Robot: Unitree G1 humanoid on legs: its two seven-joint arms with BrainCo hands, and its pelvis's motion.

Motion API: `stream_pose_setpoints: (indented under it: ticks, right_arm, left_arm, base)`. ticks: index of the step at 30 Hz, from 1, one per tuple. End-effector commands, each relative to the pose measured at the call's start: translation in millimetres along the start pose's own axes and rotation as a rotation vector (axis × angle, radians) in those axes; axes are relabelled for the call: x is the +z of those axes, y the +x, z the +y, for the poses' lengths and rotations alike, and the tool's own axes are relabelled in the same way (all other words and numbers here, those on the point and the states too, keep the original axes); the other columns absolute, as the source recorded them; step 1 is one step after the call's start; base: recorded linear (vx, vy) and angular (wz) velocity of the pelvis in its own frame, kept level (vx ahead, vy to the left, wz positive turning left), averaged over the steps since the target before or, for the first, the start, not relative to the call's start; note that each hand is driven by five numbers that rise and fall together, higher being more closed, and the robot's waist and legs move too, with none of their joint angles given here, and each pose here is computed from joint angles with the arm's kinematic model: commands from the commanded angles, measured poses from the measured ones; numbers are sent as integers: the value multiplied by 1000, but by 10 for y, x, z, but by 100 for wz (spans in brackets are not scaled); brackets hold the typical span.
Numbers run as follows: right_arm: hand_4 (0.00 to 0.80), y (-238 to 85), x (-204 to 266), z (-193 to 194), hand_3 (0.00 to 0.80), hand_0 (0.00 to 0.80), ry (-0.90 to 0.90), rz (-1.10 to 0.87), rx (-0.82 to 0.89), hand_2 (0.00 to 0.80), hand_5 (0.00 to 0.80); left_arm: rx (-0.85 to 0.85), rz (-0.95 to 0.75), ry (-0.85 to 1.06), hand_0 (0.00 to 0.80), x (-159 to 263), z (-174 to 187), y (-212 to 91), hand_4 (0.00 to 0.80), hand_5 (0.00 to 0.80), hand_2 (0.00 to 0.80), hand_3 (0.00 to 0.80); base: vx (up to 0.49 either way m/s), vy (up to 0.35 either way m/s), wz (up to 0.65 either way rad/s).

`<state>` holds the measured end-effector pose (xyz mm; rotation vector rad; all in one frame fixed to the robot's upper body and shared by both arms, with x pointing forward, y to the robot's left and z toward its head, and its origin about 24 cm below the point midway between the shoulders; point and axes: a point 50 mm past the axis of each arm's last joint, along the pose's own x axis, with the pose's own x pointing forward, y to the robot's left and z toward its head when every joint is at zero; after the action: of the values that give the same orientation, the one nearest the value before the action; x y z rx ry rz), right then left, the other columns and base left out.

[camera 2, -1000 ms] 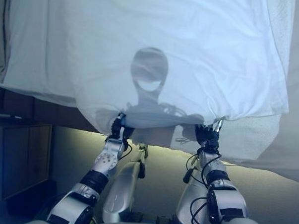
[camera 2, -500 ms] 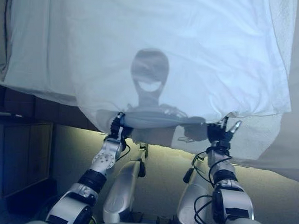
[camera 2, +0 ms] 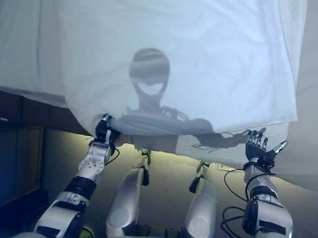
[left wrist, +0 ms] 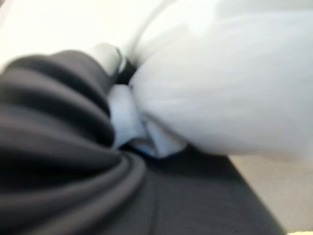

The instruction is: Make the bed neatly

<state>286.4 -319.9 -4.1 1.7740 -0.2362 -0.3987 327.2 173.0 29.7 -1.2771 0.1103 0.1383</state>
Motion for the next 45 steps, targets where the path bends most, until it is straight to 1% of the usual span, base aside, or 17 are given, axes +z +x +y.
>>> stream_pose_setpoints:
  ticks: [1, 4, 10, 21, 23, 30, 34, 38, 43, 45]
  right_arm:
    - [0, 35, 16, 153, 0, 0, 25, 45, 83, 0, 0]
    - [0, 40, -35, 171, 0, 0, 25, 96, 104, 0, 0]
    - [0, 148, -179, 380, 0, 0, -3, 172, 162, 0, 0]
    - [0, 301, -148, 780, 0, 0, -61, 138, 218, 0, 0]
    - [800, 302, -109, 798, 800, 800, -64, 120, 217, 800, 800]
    - [800, 269, 37, 723, 800, 800, -90, 66, 135, 800, 800]
    - [800, 225, 88, 623, 800, 800, -199, 43, 134, 800, 800]
    - [800, 143, 30, 405, 800, 800, -267, 79, 128, 800, 800]
    - [800, -80, -133, -79, 800, 800, -279, 144, 62, 800, 800]
    - [800, -116, -204, -163, 800, 800, -289, 162, 41, 800, 800]
  left_arm:
    - [-131, -101, 13, 800, 284, -325, 116, 800, 800, 800, 800]
    - [-141, -92, 8, 800, 253, -344, 124, 800, 800, 800, 800]
    - [-164, -68, 22, 800, 209, -419, 148, 800, 800, 800, 800]
    - [-209, -18, 65, 800, 209, -502, 152, 800, 800, 800, 800]
    - [-213, -17, 72, 800, 214, -506, 148, 800, 800, 800, 800]
    - [-205, -13, 78, 800, 231, -489, 157, 800, 800, 800, 800]
    - [-196, -21, 75, 800, 210, -457, 126, 800, 800, 800, 800]
    - [-146, -41, 83, 800, 180, -334, 68, 800, 800, 800, 800]
    - [-55, -48, 130, 800, 226, -86, 45, 800, 800, 800, 800]
    - [-34, -57, 136, 800, 256, -14, 32, 800, 800, 800, 800]
  base:
    - [0, 0, 0]
    - [0, 0, 0]
    - [5, 2, 0]
    - [43, -48, 9]
    - [21, -39, 2]
    - [9, -8, 5]
    - [10, 84, 1]
    - [7, 186, -3]
    - [11, 233, -19]
    - [-12, 248, -22]
